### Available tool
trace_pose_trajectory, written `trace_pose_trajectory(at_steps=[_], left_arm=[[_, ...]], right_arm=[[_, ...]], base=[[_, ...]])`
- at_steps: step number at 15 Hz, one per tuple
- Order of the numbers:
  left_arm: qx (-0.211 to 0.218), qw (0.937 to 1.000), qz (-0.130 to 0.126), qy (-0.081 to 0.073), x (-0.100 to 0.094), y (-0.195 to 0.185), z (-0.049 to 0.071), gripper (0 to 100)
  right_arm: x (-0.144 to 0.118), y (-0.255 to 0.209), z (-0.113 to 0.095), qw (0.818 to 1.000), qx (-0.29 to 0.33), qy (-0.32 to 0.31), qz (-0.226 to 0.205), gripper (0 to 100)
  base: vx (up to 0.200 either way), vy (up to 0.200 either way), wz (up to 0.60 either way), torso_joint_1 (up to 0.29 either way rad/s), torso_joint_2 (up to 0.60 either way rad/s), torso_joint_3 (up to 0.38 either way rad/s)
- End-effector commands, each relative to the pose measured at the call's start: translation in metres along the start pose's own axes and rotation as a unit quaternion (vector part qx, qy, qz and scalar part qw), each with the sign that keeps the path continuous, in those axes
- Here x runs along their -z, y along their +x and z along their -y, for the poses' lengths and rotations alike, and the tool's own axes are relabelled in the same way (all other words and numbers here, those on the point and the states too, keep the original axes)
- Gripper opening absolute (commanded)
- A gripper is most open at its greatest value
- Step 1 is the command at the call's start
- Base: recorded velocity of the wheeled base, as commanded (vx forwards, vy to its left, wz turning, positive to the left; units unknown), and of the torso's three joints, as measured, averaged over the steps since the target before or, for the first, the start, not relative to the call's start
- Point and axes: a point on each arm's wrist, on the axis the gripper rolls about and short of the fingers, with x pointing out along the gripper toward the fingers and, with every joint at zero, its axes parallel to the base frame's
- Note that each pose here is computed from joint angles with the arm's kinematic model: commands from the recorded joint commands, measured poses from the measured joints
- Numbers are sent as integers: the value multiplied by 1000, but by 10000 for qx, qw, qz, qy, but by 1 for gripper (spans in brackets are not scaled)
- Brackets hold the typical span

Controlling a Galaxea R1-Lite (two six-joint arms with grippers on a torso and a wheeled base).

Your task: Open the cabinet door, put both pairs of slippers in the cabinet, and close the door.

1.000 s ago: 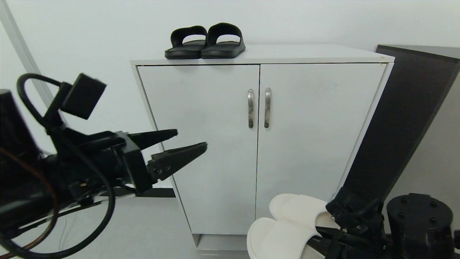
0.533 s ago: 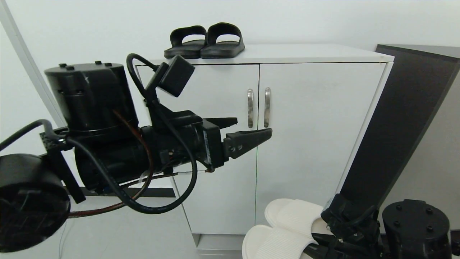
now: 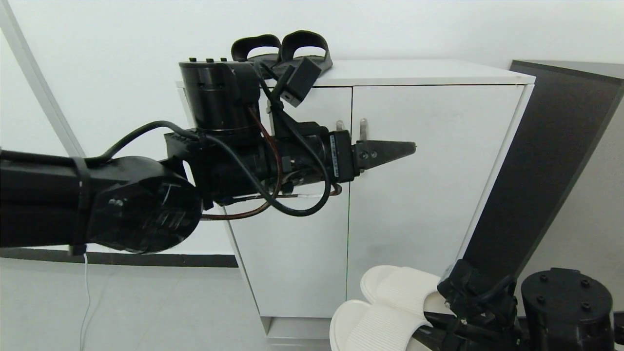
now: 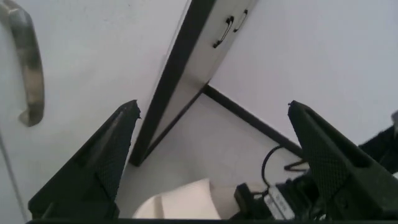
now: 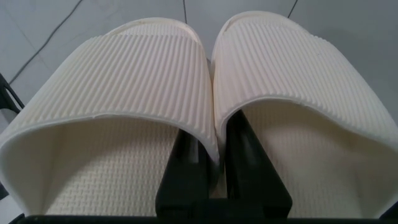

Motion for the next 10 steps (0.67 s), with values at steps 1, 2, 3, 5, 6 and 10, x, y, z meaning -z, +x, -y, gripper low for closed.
trace_pose_trajectory(at_steps=[1, 2, 3, 5, 6, 10], left_arm=[[-58, 9998, -32, -177, 1, 16, -15, 100], [-144, 9997, -21, -188, -1, 15, -20, 100], [-204, 9996, -6, -192, -4, 15, -23, 100], [-497, 9984, -23, -260, -5, 17, -28, 100], [-633, 9976, -16, -280, -4, 19, -30, 100], [-993, 9946, 114, -269, -7, 29, -34, 100]], right_arm=[[0, 0, 0, 10000, 3, 1, 3, 0], [0, 1, 0, 10000, 3, 0, -4, 0], [0, 1, 0, 10000, 3, -7, -4, 0], [0, 1, 0, 10000, 3, -7, -4, 0], [0, 1, 0, 10000, 3, -8, -12, 0], [1, 1, 0, 10000, 3, -8, -20, 0]], base=[[0, 0, 0, 0, 0, 0], [0, 0, 0, 0, 0, 0], [0, 0, 0, 0, 0, 0], [0, 0, 0, 0, 0, 0], [0, 0, 0, 0, 0, 0], [0, 0, 0, 0, 0, 0]])
